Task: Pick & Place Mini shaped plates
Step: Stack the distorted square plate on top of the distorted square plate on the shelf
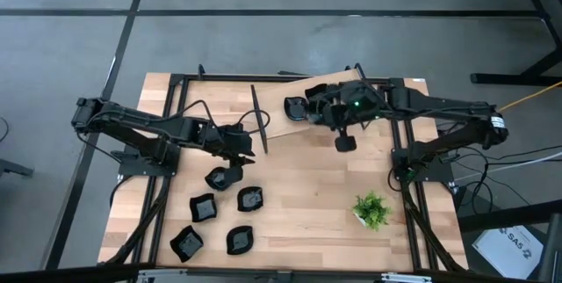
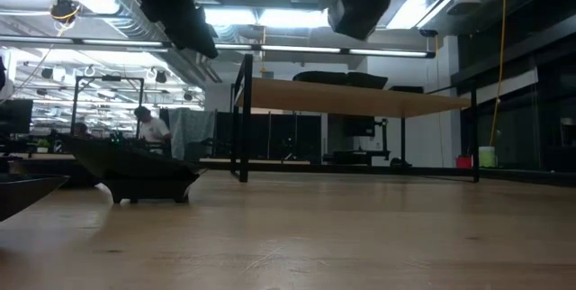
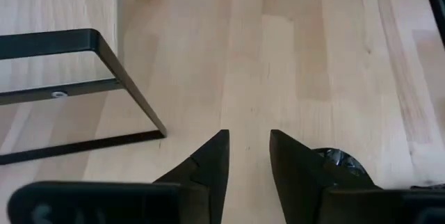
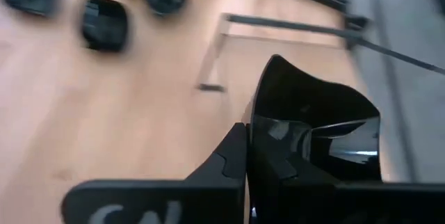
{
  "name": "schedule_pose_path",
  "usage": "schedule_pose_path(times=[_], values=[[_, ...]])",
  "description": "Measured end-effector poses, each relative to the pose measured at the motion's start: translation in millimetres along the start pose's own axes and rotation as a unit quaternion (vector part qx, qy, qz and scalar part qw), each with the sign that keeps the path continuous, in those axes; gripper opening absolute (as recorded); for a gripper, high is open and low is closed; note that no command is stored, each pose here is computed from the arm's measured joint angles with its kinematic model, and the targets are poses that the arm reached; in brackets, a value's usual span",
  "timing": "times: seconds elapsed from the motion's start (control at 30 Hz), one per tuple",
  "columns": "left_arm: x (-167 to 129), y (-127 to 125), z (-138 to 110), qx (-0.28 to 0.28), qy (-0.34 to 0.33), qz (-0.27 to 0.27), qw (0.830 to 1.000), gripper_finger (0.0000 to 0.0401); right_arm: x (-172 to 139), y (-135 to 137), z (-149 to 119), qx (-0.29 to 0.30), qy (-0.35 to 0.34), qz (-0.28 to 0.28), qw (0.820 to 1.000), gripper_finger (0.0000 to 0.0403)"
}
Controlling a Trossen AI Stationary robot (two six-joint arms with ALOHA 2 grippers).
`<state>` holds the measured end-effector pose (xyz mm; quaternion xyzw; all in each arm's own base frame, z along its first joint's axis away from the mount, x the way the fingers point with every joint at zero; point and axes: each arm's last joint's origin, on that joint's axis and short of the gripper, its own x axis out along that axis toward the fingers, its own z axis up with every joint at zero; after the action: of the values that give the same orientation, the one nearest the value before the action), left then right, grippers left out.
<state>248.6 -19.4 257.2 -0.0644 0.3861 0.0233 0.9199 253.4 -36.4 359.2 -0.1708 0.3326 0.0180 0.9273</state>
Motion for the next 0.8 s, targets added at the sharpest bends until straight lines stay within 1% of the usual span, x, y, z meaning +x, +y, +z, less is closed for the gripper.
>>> schedule_pose_path(times=[0.13, 0.2, 0.33, 0.43, 0.53, 0.67, 0.8], values=[[0.1, 0.0, 0.1, -0.006, 0.000, 0.001, 1.000, 0.0099, -2.0, -10.3, -4.7, 0.004, 0.033, -0.075, 0.997, 0.0004], [-0.1, 0.1, 0.1, -0.013, 0.000, 0.001, 1.000, 0.0097, 0.7, -15.2, -7.4, -0.002, 0.050, -0.095, 0.994, 0.0005], [0.0, 0.1, 0.1, -0.014, 0.000, 0.001, 1.000, 0.0094, 9.4, -20.3, -14.0, -0.047, 0.080, -0.083, 0.992, 0.0011], [-0.1, 0.1, 0.2, -0.014, -0.001, 0.001, 1.000, 0.0093, 15.5, -23.3, -18.2, -0.089, 0.102, -0.072, 0.988, 0.0006], [0.0, 0.1, 0.1, -0.014, 0.000, 0.001, 1.000, 0.0094, 21.7, -27.5, -21.6, -0.118, 0.116, -0.068, 0.984, 0.0004], [0.1, 0.1, 0.0, -0.014, 0.000, 0.002, 1.000, 0.0095, 27.9, -34.9, -27.1, -0.136, 0.138, -0.072, 0.978, 0.0009], [0.0, 0.1, 0.1, -0.014, -0.001, 0.002, 1.000, 0.0091, 33.5, -42.0, -33.5, -0.142, 0.157, -0.070, 0.975, 0.0006]])
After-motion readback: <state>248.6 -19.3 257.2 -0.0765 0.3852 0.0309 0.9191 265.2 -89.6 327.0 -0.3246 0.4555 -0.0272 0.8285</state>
